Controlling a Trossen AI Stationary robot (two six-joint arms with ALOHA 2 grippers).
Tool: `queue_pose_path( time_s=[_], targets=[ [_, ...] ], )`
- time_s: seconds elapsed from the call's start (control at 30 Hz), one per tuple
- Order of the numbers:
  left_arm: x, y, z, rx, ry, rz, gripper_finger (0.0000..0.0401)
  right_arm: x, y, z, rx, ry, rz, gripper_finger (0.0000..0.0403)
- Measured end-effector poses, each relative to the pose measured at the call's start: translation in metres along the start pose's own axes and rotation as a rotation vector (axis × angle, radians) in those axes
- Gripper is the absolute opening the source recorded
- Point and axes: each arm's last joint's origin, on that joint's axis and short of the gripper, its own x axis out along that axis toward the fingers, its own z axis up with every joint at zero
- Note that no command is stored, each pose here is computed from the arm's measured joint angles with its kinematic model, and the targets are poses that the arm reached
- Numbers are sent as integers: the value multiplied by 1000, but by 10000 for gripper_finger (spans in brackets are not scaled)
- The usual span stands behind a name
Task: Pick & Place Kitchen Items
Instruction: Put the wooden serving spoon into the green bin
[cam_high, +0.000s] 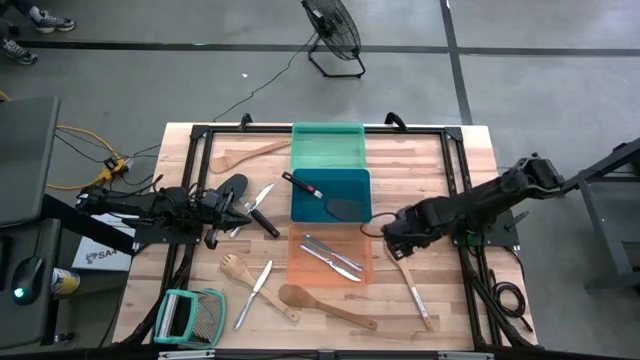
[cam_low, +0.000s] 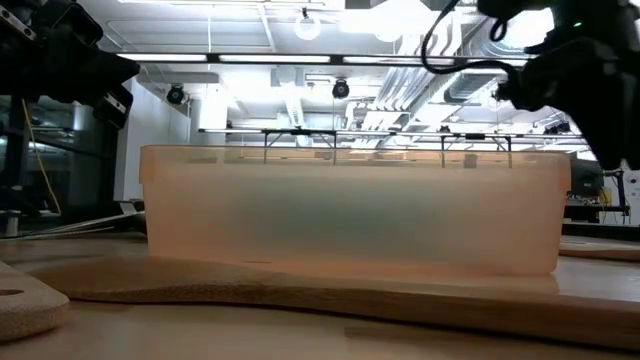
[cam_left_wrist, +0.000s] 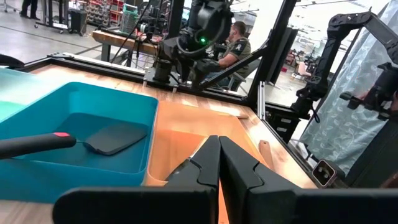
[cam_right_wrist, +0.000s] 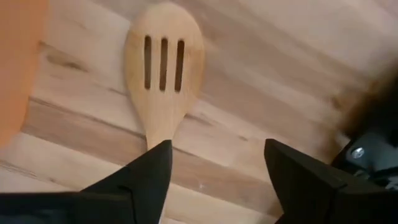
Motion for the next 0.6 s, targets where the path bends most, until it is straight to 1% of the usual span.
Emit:
queue_pose_path(
  time_s=[0.1,0.27,0.43,0.6],
  targets=[
    [0,0,0,0,0,0,0,9,3,-11,0,31,37,258],
    [0,0,0,0,0,0,0,25,6,-26,14,55,81,256],
    [0,0,0,0,0,0,0,35,4,-37,25,52,91,254],
    [0,0,0,0,0,0,0,41,11,-44,11,38,104,254]
  ],
)
